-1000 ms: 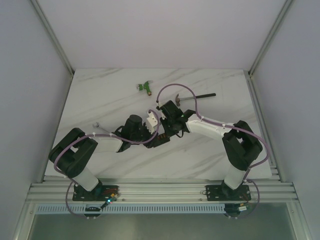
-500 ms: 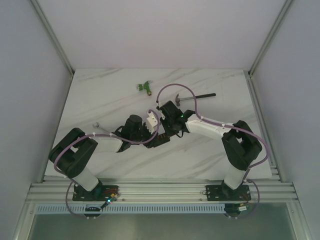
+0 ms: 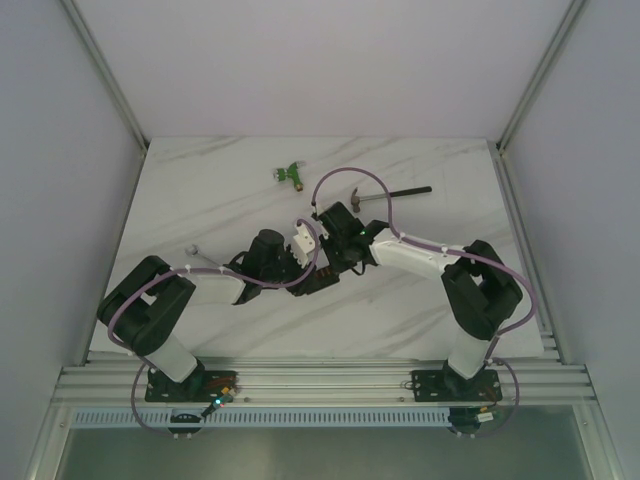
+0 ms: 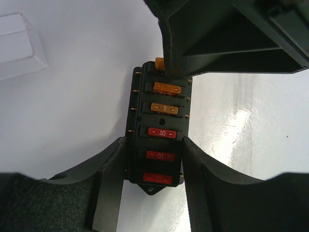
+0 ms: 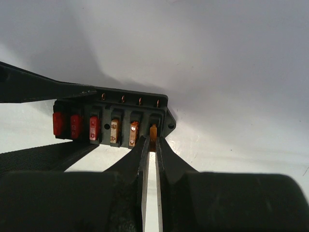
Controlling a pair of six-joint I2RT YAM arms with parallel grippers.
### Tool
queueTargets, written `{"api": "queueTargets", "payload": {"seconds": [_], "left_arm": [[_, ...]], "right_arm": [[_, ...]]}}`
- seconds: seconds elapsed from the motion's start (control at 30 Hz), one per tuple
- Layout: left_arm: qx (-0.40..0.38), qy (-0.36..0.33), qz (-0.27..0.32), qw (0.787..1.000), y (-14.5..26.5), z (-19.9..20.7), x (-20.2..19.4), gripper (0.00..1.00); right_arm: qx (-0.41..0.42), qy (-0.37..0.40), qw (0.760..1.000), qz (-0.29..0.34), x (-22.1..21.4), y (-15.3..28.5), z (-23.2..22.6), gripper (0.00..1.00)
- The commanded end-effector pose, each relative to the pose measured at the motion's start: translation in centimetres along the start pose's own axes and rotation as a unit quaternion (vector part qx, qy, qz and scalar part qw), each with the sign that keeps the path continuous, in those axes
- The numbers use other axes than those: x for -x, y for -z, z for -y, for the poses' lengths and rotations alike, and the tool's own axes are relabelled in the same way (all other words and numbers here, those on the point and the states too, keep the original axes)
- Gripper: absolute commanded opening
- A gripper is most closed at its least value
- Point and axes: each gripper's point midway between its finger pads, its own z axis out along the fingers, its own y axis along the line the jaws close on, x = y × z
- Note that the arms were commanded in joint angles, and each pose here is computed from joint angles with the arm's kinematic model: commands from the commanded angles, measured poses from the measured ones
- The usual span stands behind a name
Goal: Snap on the fuse box
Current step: Install the fuse at the fuse box base.
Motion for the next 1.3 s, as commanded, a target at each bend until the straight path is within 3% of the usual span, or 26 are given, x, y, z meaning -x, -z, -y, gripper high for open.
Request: {"api": "queueTargets", "payload": {"seconds": [0.0, 0.53, 1.03, 1.27], "left_arm": [[-0.020, -0.005, 0.015, 1.000, 0.0, 0.8, 0.7, 0.48], [-0.009, -0.002, 0.015, 1.000, 0.0, 0.4, 0.6, 0.45], [0.007, 0.009, 0.015, 1.000, 0.1, -0.3, 0.5, 0.40], [0.006, 0.009, 0.019, 1.000, 0.3, -0.3, 0.6, 0.39]], "right_arm": [[-0.014, 0.004, 0.999, -0.037, -2.0, -1.8, 0.0, 0.00], [-0.029, 0.029, 0.994, -0.105, -5.8, -2.5, 0.5, 0.00], [0.009, 0.040, 0.973, -0.229, -11.8, -2.5, -0.1, 0.00], [-0.028, 0.035, 0.961, -0.274, -14.0, -2.6, 1.5, 0.00]]}}
